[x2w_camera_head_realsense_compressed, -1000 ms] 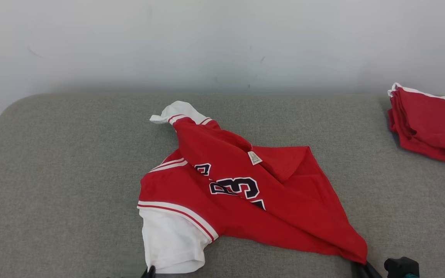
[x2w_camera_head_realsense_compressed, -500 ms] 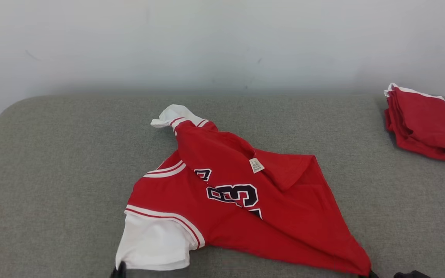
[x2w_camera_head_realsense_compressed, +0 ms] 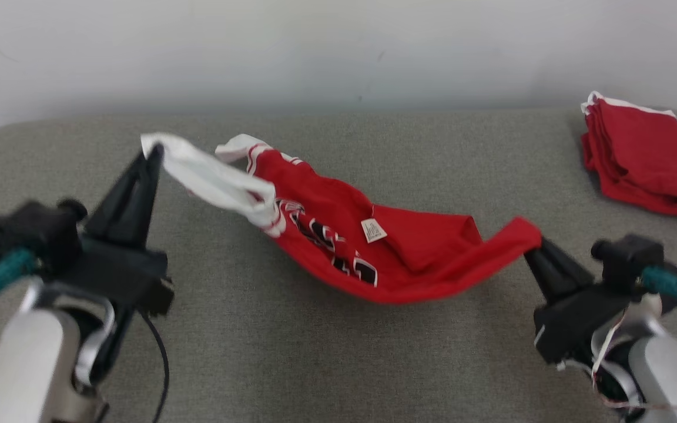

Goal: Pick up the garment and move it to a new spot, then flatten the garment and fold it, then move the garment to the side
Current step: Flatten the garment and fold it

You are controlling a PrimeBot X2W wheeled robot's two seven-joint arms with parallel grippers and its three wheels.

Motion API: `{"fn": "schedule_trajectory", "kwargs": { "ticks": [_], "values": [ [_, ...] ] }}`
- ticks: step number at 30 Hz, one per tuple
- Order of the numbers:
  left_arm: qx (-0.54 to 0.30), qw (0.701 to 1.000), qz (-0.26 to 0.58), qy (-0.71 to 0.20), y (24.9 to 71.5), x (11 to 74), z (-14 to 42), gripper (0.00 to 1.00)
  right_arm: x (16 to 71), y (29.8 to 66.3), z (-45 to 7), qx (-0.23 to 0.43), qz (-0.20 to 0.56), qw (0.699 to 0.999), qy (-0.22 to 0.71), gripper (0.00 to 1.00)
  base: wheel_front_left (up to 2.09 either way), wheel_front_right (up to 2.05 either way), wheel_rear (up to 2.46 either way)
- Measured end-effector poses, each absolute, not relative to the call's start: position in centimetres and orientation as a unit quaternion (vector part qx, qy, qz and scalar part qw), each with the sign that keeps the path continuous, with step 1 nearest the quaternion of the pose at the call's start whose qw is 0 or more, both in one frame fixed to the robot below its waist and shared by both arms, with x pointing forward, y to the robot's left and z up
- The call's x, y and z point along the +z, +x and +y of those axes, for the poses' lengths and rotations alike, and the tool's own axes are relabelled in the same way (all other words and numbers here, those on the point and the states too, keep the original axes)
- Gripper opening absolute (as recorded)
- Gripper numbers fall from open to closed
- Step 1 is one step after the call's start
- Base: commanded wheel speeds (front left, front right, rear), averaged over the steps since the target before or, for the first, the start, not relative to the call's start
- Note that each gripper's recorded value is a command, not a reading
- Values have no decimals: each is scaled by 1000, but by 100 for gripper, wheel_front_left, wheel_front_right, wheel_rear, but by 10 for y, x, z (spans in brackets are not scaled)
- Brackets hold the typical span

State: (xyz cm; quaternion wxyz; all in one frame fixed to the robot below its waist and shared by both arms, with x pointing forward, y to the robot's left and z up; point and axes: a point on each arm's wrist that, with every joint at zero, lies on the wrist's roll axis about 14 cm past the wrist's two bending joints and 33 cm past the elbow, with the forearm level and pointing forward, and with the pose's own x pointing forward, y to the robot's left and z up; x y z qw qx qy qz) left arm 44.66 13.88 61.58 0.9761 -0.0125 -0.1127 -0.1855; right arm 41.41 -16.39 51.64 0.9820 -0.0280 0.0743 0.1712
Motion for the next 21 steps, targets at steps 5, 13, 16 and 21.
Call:
{"fn": "schedule_trajectory", "kwargs": {
  "ticks": [5, 13, 16, 21],
  "values": [
    [-212, 966, -143, 36, 499, 674, 133, 0, 568, 470, -164, 173, 32, 984, -21, 0, 0, 0, 0],
    [-184, 968, -161, 54, 593, 729, 150, 0, 623, 568, -176, 153, 37, 987, 11, 0, 0, 0, 0],
    [-167, 970, -164, 58, 624, 740, 156, 0, 643, 604, -180, 142, 34, 989, 29, 0, 0, 0, 0],
    [-135, 972, -187, 48, 674, 763, 167, 0, 668, 661, -179, 126, 25, 991, 37, 0, 0, 0, 0]
  ]
}}
